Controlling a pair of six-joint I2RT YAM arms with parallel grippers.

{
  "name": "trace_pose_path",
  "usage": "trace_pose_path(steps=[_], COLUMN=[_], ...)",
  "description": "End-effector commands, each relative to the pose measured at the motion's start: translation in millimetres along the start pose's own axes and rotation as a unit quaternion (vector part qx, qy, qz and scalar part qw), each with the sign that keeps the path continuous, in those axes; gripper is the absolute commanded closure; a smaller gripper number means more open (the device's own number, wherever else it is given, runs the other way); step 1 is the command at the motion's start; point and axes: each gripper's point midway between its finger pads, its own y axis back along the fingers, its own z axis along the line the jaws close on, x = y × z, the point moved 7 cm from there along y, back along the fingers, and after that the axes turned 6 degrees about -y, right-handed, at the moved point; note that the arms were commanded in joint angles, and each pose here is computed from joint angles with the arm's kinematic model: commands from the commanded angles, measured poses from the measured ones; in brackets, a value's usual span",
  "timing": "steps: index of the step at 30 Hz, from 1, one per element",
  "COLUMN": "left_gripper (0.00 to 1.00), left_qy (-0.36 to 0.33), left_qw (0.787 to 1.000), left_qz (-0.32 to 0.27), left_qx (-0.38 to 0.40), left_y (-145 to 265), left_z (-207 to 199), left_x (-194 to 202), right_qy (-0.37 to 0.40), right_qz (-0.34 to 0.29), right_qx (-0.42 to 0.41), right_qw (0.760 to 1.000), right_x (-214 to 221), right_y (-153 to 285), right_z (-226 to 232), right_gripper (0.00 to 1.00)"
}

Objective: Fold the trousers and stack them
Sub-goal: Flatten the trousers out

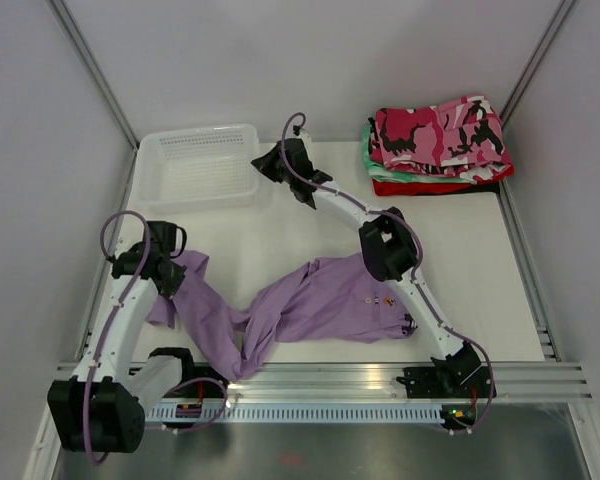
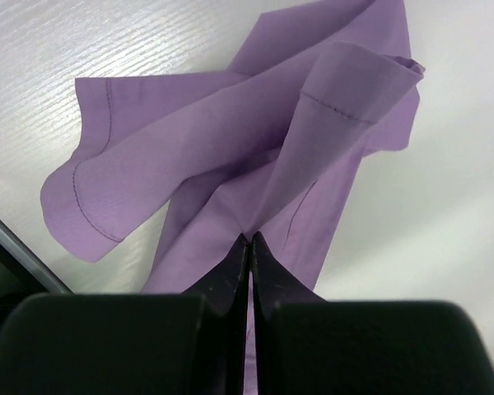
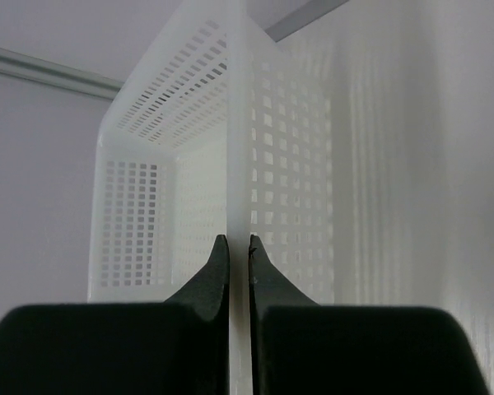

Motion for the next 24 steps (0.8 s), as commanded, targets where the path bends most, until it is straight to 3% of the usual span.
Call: trace_pose_path(steps=[1,2,5,8,10,12,14,15,17,18,19,21,24], left_gripper=[0.95,0.89,0.85,0.85,0.9,0.95,0.98,0.98,0.98,0.98,0.98,0.98,0.79], left_qy=[0.035,0.039,0.063,0.085,0.09,0.096,0.091,0.091,0.096,0.098,0.1,0.102,0.06], left_qw=[0.999,0.999,0.998,0.995,0.994,0.993,0.994,0.993,0.99,0.989,0.988,0.987,0.98], left_qz=[0.006,0.003,-0.016,-0.042,-0.056,-0.063,-0.063,-0.072,-0.095,-0.104,-0.108,-0.111,-0.097], left_qx=[0.012,0.003,-0.023,0.0,0.006,0.008,0.02,0.027,0.03,0.035,0.041,0.061,0.162], left_y=[-3.7,-3.4,1.5,9.0,11.1,12.9,14.6,18.6,22.0,23.9,24.6,19.7,4.9], left_z=[-6.3,-3.3,11.6,15.8,16.1,13.8,7.5,4.4,2.5,0.5,-1.7,-11.8,-48.2], left_x=[-13.6,-15.6,-29.5,-47.9,-57.2,-65.4,-71.9,-77.6,-87.2,-91.4,-93.8,-98.9,-106.7], right_qy=[-0.024,-0.025,-0.019,0.006,0.054,0.092,0.122,0.145,0.157,0.168,0.181,0.194,0.205], right_qz=[-0.038,-0.029,-0.006,0.012,0.028,0.026,0.026,0.005,0.016,-0.003,0.008,-0.006,-0.022], right_qx=[-0.04,-0.039,-0.041,-0.047,-0.07,-0.058,-0.051,-0.066,-0.042,-0.065,-0.033,-0.009,0.039], right_qw=[0.998,0.999,0.999,0.999,0.996,0.994,0.991,0.987,0.987,0.984,0.983,0.981,0.978], right_x=[-7.6,-4.9,5.0,7.4,-5.9,-19.4,-39.0,-71.7,-86.2,-108.8,-111.3,-125.6,-138.1], right_y=[-11.0,-11.9,-10.6,-6.0,14.3,29.4,50.6,76.9,102.7,136.9,146.1,190.8,245.6], right_z=[15.0,13.5,9.4,15.1,46.6,50.6,59.3,83.0,74.3,100.9,73.5,62.9,35.9], right_gripper=[1.0,1.0,1.0,0.65,0.2,0.05,0.02,0.02,0.02,0.02,0.02,0.02,0.02])
